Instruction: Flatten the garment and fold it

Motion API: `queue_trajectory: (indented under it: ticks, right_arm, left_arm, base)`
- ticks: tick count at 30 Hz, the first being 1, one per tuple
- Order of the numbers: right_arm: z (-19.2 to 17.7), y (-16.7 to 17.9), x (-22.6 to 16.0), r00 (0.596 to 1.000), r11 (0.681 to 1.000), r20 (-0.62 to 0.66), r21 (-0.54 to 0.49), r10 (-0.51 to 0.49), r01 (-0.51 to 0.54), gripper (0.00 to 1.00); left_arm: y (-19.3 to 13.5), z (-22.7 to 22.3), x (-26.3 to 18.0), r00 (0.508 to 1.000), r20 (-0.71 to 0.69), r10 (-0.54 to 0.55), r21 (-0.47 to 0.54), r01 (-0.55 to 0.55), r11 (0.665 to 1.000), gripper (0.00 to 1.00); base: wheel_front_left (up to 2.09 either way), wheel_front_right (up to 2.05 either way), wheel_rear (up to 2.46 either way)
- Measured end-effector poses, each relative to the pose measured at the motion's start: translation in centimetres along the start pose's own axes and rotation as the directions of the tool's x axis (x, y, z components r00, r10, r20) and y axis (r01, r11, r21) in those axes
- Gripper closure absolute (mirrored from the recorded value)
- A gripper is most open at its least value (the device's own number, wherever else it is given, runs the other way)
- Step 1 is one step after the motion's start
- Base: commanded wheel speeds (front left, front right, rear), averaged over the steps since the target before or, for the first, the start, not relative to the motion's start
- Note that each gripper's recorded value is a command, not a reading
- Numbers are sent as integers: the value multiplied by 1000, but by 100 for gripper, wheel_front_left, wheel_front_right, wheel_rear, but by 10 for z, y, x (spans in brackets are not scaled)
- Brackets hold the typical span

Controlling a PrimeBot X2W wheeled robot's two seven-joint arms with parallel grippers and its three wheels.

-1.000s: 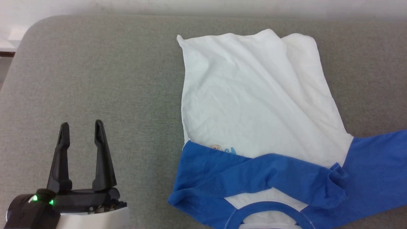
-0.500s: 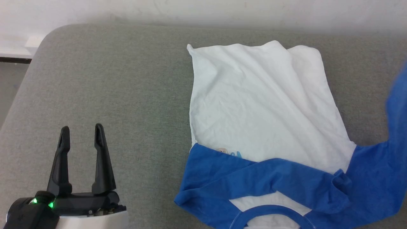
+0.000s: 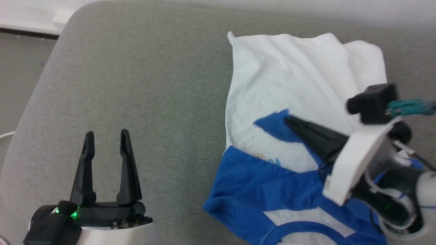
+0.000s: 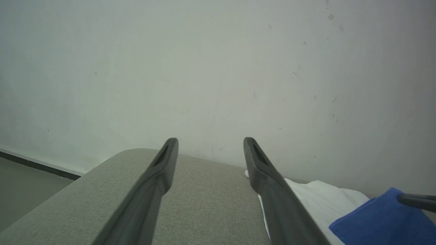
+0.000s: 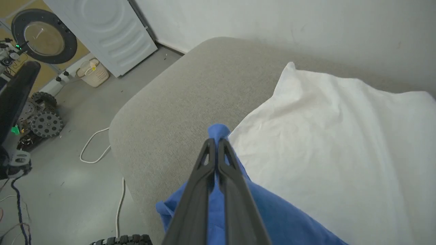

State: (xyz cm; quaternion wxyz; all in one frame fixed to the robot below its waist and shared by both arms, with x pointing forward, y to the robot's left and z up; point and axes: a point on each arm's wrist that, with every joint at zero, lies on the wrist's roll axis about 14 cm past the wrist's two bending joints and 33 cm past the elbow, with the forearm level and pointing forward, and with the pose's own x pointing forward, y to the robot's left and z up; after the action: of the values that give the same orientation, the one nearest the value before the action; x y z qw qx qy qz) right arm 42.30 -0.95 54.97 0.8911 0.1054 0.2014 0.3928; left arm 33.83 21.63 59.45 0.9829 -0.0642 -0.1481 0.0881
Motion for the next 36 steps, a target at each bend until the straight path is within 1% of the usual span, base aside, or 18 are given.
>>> queue_trajectory:
  ticks: [4,7,10,13,16,21,22,23,24,25,28,31,33,36]
  right_arm:
    - [-43,18,25,989,997,-122,31,80,-77,100]
    - [-74,30,40,971,992,-206,43,122,-115,100]
    - [-107,37,52,948,990,-285,52,141,-132,100]
    - [-136,41,61,928,990,-345,38,139,-134,100]
    - [-155,39,71,919,993,-375,25,119,-118,100]
    - [-170,40,82,919,995,-382,25,101,-99,100]
    - [-170,40,84,920,995,-378,25,98,-96,86]
    - [-170,41,85,922,995,-374,24,98,-96,64]
    - [-169,43,86,923,995,-371,22,101,-100,17]
    - [-168,45,86,922,994,-371,19,107,-108,0]
    - [-163,58,83,915,989,-377,26,145,-146,0]
    - [-142,58,77,923,986,-347,24,163,-165,0]
    - [-120,46,69,943,989,-299,8,144,-148,0]
    - [-78,12,53,982,998,-179,-9,65,-68,0]
  left_arm:
    - [7,-5,-2,999,-13,31,13,-31,999,0]
    - [12,-7,-3,999,-16,46,19,-46,999,0]
    - [15,-10,-5,998,-26,61,23,-61,998,0]
    - [19,-13,-8,996,-34,76,23,-76,997,0]
    - [19,-13,-9,996,-36,78,24,-78,997,0]
    - [20,-11,-7,997,-23,79,22,-79,997,0]
    - [19,-11,-7,997,-24,78,22,-78,997,0]
    - [19,-11,-7,997,-25,77,19,-76,997,0]
    - [18,-12,-7,997,-25,75,15,-75,997,0]
    - [18,-12,-6,997,-25,72,10,-72,997,0]
    - [14,-12,-4,998,-21,57,4,-57,998,0]
    - [10,-12,-2,999,-18,37,0,-37,999,0]
    - [6,-11,0,1000,-16,21,-4,-21,1000,0]
    - [-1,-11,3,1000,-14,-5,-15,5,1000,0]
  base:
    - [0,0,0]
    - [0,0,0]
    - [0,0,0]
    - [0,0,0]
    - [0,0,0]
    - [0,0,0]
    - [0,0,0]
    - [0,0,0]
    - [0,0,0]
    - [0,0,0]
    - [0,0,0]
    - [0,0,0]
    - [0,0,0]
    - [0,0,0]
